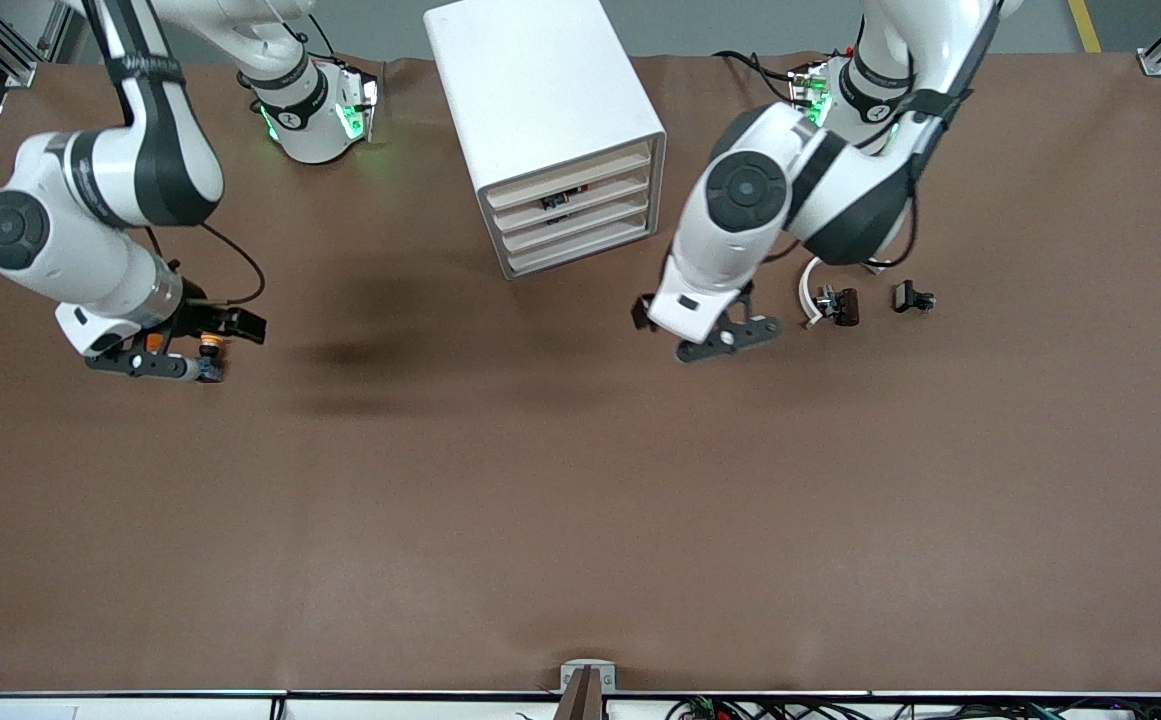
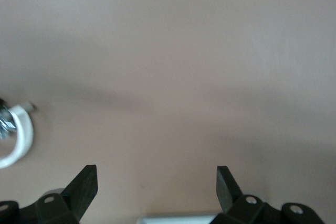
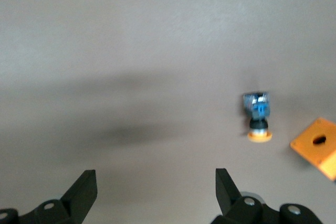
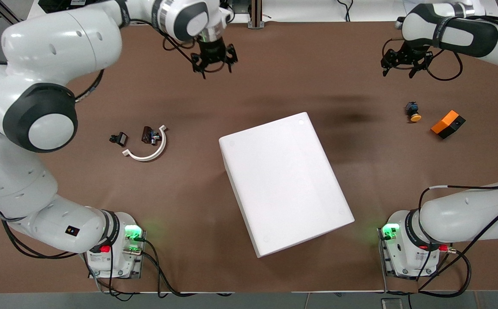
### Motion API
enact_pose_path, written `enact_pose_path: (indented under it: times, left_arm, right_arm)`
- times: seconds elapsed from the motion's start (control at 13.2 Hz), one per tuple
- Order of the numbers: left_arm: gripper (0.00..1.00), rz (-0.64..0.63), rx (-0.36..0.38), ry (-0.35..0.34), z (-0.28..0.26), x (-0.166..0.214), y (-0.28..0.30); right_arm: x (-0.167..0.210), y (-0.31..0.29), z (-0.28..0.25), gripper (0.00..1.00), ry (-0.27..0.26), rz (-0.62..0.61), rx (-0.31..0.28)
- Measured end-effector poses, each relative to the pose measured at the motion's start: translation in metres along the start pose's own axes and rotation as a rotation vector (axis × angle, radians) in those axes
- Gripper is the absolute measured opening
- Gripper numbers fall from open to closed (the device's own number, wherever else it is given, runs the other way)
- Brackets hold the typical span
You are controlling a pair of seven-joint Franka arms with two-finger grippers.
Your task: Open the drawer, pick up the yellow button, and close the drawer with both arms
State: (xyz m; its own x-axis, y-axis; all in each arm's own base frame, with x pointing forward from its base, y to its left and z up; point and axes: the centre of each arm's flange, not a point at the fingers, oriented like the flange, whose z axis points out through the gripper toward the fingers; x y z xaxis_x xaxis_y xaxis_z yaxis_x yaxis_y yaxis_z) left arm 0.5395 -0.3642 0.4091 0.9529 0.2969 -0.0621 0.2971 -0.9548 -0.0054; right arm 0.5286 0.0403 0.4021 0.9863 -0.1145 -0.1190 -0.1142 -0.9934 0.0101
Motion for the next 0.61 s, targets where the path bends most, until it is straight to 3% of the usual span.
enact_pose_path:
  times: [0.23, 0.45, 0.61]
  left_arm:
    - [1.0, -0.046, 0.024, 0.084, -0.018, 0.053, -0.04]
    - [1.0, -0.007, 0.043, 0.149, -0.037, 0.093, -0.074]
    - [1.0, 0.024, 0.049, 0.156, -0.054, 0.116, -0.102]
  right_arm:
    - [-0.01, -0.003, -0.077, 1.0, -0.033, -0.002, -0.006]
    - [-0.016, 0.003, -0.158, 1.0, -0.015, 0.006, 0.0]
    - [-0.022, 0.008, -0.198, 1.0, 0.007, 0.014, 0.005]
